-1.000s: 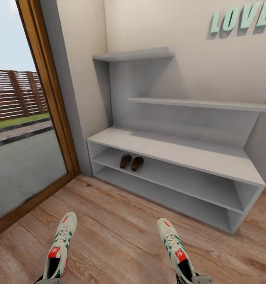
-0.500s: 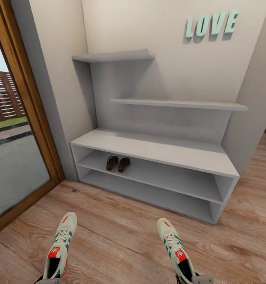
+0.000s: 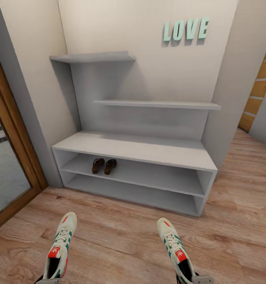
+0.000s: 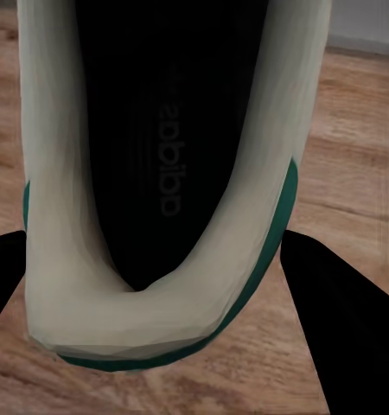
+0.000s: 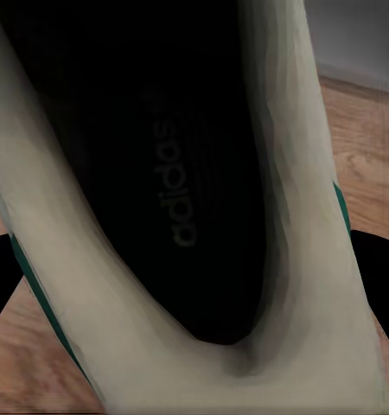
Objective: Pick up the two gym shoes and the two sandals from the corridor floor and place them onto the hallstand (shoe rack) in the corridor, making sure they are on the rack and not on the floor. Arrange them so the two gym shoes are next to each other and the two sandals are next to each other.
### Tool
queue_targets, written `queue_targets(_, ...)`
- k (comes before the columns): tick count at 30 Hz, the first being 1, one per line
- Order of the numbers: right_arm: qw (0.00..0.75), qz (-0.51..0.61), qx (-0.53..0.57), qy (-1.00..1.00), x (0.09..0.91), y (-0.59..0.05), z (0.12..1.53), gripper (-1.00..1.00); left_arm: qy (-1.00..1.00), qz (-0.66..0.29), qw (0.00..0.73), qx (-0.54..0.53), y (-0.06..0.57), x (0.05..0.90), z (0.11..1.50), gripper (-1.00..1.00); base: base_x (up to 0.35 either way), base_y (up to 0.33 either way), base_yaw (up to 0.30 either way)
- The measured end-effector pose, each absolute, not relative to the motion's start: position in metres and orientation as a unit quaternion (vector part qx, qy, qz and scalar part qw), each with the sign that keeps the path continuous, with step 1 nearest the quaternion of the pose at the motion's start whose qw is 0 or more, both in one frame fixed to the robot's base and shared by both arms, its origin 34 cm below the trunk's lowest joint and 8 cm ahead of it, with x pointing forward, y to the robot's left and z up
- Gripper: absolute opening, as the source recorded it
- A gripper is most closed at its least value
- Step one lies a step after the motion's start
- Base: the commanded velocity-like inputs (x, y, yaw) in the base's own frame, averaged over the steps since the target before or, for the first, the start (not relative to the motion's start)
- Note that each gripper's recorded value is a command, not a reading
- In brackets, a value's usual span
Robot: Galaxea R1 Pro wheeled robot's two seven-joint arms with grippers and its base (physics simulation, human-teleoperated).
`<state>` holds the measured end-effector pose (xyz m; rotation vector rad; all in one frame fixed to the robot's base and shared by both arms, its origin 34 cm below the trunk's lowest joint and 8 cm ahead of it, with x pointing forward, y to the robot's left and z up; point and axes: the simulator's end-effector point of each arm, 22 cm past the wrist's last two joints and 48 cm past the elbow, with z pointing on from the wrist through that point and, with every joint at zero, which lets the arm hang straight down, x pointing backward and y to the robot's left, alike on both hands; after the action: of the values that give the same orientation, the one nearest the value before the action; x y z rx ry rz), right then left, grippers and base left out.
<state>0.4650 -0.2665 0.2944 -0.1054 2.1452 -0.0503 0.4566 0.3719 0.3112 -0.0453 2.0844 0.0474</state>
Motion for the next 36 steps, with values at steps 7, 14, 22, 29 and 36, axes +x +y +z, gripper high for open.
queue_targets(7, 0.478, -0.021, -0.043, 0.877, 0.466, -0.2665, 0.2958, -1.0, 0.862, 0.02, 0.505, -0.019, 0.372, 0.4575, 0.3126, -1.0, 0.0, 0.0, -0.25)
queue_targets(14, 0.48, -0.021, -0.043, 0.876, 0.4669, -0.2666, 0.2971, -1.0, 0.862, 0.02, 0.507, -0.02, 0.3724, 0.4585, 0.3139, -1.0, -0.098, 0.143, -0.25)
queue_targets(22, 0.481, -0.021, -0.043, 0.875, 0.4673, -0.2666, 0.2982, -1.0, 0.86, 0.02, 0.509, -0.019, 0.3721, 0.4594, 0.3153, -1.0, -0.01, 0.025, -0.25)
queue_targets(29, 0.483, -0.021, -0.043, 0.875, 0.4684, -0.2665, 0.2995, -1.0, 0.862, 0.017, 0.507, -0.019, 0.3695, 0.4578, 0.3139, -1.0, 0.0, 0.001, -0.252)
queue_targets(36, 0.484, -0.021, -0.043, 0.874, 0.4692, -0.2665, 0.3005, -1.0, 0.862, 0.017, 0.506, -0.022, 0.3694, 0.4569, 0.3135, -1.0, 0.0, 0.0, -0.257)
